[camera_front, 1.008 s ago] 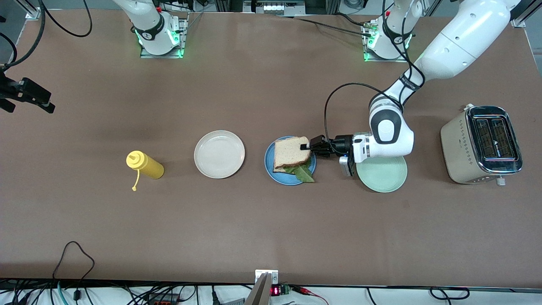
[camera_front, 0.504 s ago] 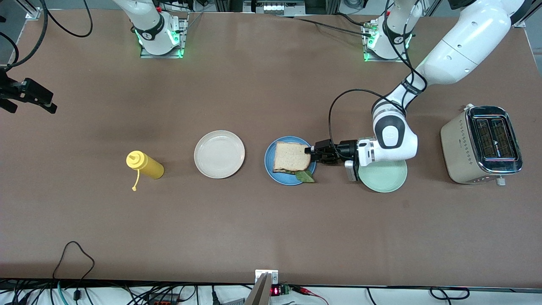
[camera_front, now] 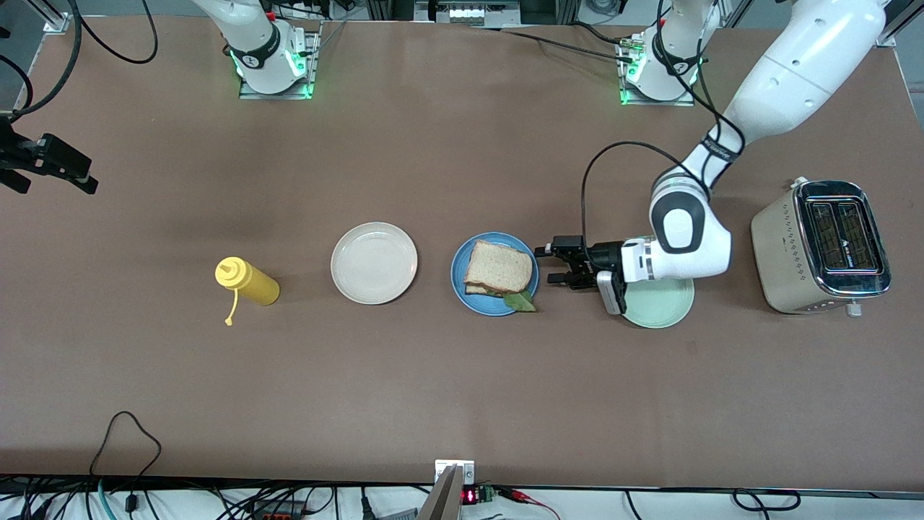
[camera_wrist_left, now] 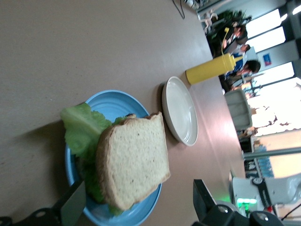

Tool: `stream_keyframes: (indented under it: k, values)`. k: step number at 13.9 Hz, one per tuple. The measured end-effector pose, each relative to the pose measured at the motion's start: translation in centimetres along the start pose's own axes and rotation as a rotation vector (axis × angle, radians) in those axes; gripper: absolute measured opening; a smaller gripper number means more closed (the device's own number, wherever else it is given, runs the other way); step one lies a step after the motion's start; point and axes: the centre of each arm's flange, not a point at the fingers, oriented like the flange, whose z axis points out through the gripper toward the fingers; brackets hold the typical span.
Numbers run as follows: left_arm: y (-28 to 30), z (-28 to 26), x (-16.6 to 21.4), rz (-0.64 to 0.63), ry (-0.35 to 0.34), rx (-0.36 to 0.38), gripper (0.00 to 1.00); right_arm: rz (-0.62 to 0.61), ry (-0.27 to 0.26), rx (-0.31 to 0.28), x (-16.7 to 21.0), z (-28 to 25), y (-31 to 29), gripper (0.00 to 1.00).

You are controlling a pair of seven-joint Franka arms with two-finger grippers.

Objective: Make sandwich in blue plate with both arms

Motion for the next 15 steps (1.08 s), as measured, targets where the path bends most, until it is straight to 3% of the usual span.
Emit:
stream_keyframes:
  k: [4, 9, 11, 15]
  values:
    - [3.0, -4.0, 1.3, 0.014, -0.256, 0.15, 1.0, 0.0, -0.008, 0.002, 0.2, 0.5, 0.0, 1.0]
    - [6.6, -7.8, 2.4, -0.047, -0.525, 0.36, 1.0, 0.0, -0.007, 0.002, 0.2, 0.4, 0.0, 1.0]
    - [7.5, -9.9, 2.9, -0.08, -0.6, 0.456, 1.0, 0.0, -0.006, 0.002, 0.2, 0.4, 0.0, 1.0]
    - [10.2, -13.6, 4.2, -0.084, -0.672, 0.62, 1.0, 0.001, -0.004, 0.002, 0.2, 0.4, 0.0, 1.0]
